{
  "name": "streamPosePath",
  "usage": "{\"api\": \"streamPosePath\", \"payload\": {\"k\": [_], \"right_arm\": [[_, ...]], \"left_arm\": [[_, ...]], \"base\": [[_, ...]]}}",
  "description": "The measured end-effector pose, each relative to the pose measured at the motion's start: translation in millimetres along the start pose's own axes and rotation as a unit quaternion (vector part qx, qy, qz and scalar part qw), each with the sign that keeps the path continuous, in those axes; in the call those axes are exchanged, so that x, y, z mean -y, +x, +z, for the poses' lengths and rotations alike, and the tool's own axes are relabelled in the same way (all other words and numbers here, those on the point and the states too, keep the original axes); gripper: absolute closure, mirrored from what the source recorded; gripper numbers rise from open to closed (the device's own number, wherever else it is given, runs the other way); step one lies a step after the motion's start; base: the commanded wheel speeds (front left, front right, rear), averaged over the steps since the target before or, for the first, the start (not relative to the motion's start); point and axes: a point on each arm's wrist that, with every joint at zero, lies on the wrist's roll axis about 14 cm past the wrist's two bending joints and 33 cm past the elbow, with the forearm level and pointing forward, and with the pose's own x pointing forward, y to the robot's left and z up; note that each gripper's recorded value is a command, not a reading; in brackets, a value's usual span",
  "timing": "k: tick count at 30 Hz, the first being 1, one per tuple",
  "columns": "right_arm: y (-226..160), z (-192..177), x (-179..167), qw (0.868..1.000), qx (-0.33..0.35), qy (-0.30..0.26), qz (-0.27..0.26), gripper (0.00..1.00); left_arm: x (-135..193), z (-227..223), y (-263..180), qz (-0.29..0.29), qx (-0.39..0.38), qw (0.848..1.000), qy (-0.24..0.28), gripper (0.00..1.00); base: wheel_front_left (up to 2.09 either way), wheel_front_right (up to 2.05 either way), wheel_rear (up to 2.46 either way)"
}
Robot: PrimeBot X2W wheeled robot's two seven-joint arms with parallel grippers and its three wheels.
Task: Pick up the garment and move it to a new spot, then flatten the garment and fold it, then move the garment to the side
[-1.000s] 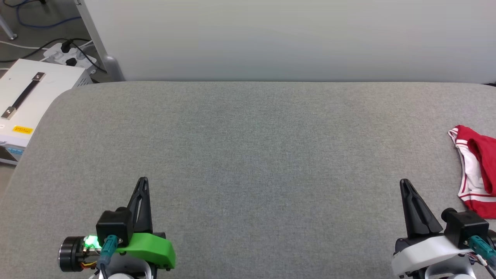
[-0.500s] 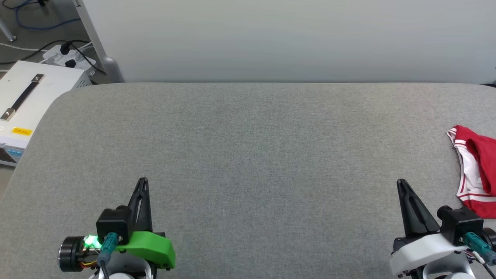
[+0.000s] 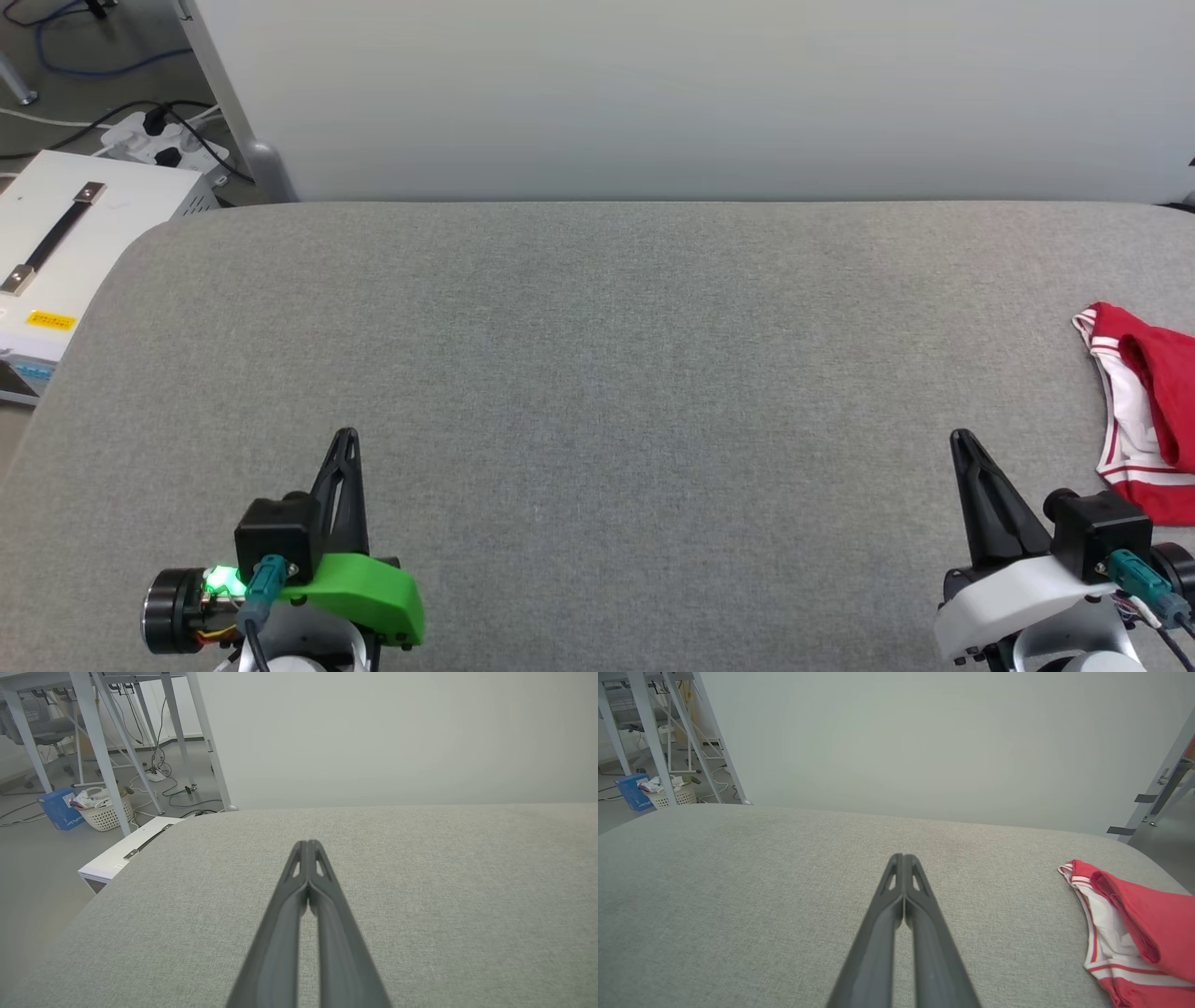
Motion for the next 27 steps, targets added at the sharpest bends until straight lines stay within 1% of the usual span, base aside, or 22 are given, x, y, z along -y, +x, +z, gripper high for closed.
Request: {"api": "streamPosePath", "payload": {"k": [27], "right_arm": [[0.9, -2.6, -0.9, 1.0, -0.022, -0.018, 0.0, 1.0]], "left_arm": [[1.8, 1.0, 1.1, -0.001, -0.014, 1.0, 0.001, 1.0]], "base": [[0.0, 0.0, 0.0]]}}
